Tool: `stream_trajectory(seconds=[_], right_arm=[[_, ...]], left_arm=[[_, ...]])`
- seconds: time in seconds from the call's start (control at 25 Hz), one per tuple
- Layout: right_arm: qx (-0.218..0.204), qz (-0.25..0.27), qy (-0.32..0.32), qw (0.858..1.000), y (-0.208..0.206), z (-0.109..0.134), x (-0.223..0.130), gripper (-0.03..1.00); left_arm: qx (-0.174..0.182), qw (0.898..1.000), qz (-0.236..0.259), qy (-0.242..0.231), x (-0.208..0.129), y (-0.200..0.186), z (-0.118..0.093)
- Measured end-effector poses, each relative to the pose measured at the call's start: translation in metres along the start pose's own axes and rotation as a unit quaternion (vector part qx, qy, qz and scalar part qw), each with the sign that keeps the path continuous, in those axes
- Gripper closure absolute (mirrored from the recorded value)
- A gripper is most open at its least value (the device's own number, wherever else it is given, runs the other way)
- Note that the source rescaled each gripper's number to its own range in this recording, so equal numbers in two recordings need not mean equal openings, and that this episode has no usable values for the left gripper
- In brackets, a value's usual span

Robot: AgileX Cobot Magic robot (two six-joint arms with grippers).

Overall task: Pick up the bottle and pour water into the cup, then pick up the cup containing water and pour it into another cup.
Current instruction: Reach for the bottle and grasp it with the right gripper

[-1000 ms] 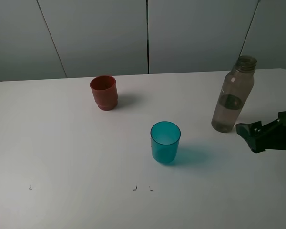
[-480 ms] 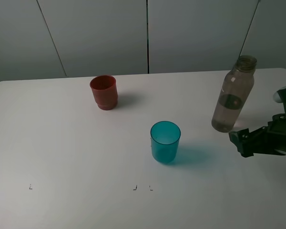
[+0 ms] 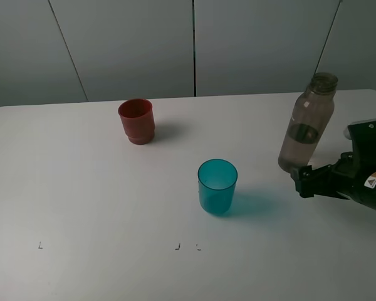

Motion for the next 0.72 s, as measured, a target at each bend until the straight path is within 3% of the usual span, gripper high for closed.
stream_trajectory(seconds=[0.36,0.72], right_arm=[[-0.018,-0.081,0.004,0.997,0.009,-0.001,0.008,-0.03],[-0.01,-0.108,0.008,0.994,0.027,0.002,0.015,-0.03]], left_arm=[[0.0,1.0,0.0,0.0,0.0,0.0,0.0],[0.0,1.0,0.0,0.0,0.0,0.0,0.0]])
Point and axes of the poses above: a point on each arm's last joint axis where the gripper is mounted, y pointing out along that axis toward the gripper, z along the wrist's bending axis when the last joint is at zero, x = y × z, the point moved 2 cm from there along y, pointing out along that axis toward the gripper, and after that the axes turned 13 degrees about -y, right-handed, at the moved point
